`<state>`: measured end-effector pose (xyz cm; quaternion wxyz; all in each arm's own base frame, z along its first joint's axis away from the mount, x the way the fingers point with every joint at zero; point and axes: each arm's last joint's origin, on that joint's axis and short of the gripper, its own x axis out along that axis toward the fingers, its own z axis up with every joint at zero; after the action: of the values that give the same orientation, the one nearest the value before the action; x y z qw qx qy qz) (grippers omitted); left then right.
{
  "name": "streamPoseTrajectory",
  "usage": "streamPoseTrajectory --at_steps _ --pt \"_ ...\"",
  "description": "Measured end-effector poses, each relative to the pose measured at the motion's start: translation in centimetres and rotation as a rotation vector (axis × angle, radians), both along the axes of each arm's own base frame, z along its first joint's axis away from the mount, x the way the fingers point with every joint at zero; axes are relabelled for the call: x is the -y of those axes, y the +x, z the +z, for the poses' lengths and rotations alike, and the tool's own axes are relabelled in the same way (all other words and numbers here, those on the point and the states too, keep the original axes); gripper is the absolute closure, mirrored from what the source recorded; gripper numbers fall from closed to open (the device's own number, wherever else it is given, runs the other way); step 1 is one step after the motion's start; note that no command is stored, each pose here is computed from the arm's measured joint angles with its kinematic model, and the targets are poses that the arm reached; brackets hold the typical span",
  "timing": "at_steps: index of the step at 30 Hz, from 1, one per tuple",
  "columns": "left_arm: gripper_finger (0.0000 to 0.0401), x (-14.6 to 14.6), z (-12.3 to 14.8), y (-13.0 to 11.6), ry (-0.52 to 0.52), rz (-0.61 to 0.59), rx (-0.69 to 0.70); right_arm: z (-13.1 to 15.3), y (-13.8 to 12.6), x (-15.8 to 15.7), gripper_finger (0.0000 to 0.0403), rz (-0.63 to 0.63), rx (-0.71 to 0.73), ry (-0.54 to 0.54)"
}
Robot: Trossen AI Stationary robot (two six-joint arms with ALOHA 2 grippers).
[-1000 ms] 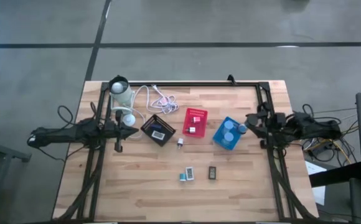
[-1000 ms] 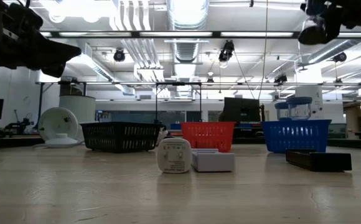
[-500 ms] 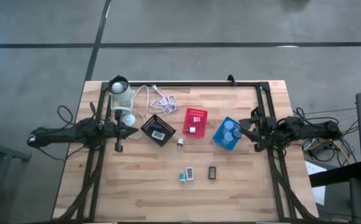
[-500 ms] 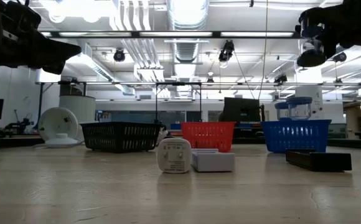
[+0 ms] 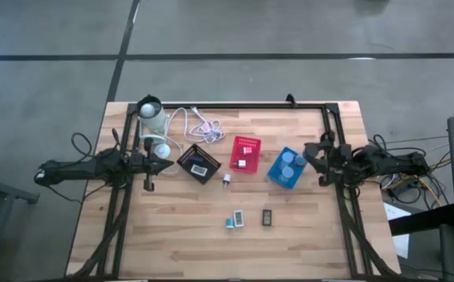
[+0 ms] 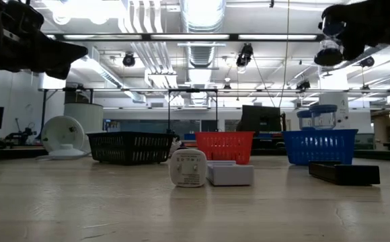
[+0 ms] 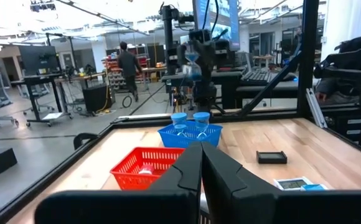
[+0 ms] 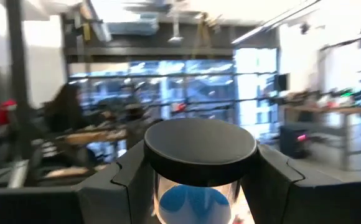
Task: Pick & Place Office items
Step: Put the black hourglass into the blue basket
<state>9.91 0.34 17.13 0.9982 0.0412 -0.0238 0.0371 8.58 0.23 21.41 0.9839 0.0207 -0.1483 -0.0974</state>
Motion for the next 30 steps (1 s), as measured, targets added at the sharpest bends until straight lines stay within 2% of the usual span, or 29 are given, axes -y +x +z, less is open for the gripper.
streamPoseTrajectory --at_steps 6,9,12,19,24,30 --pt "0.0387 0.0 -0.2 0.0 -0.046 -0.003 -0.01 1.7 -0.5 0.5 0.0216 -0.18 0.008 0.016" --pt "0.0387 0.0 -0.2 0.0 -0.067 -0.004 -0.009 1.3 -0.2 0.6 0.0216 -0.222 -0.064 0.032" --pt "0.0387 0.0 -0.2 0.0 -0.092 -0.006 -0.01 0.6 0.1 0.5 0.0216 -0.202 -0.128 0.036" --pt "0.0388 0.0 -0.2 0.0 -0.12 -0.013 -0.012 0.2 0.1 0.5 0.0216 -0.199 -0.163 0.08" --pt "0.0388 0.0 -0.3 0.0 -0.117 -0.015 -0.013 -1.0 0.2 0.5 0.0216 -0.197 -0.26 0.124" --pt "0.0389 0.0 -0.3 0.0 -0.082 -0.014 -0.015 -1.8 0.3 0.5 0.0216 -0.199 -0.305 0.162"
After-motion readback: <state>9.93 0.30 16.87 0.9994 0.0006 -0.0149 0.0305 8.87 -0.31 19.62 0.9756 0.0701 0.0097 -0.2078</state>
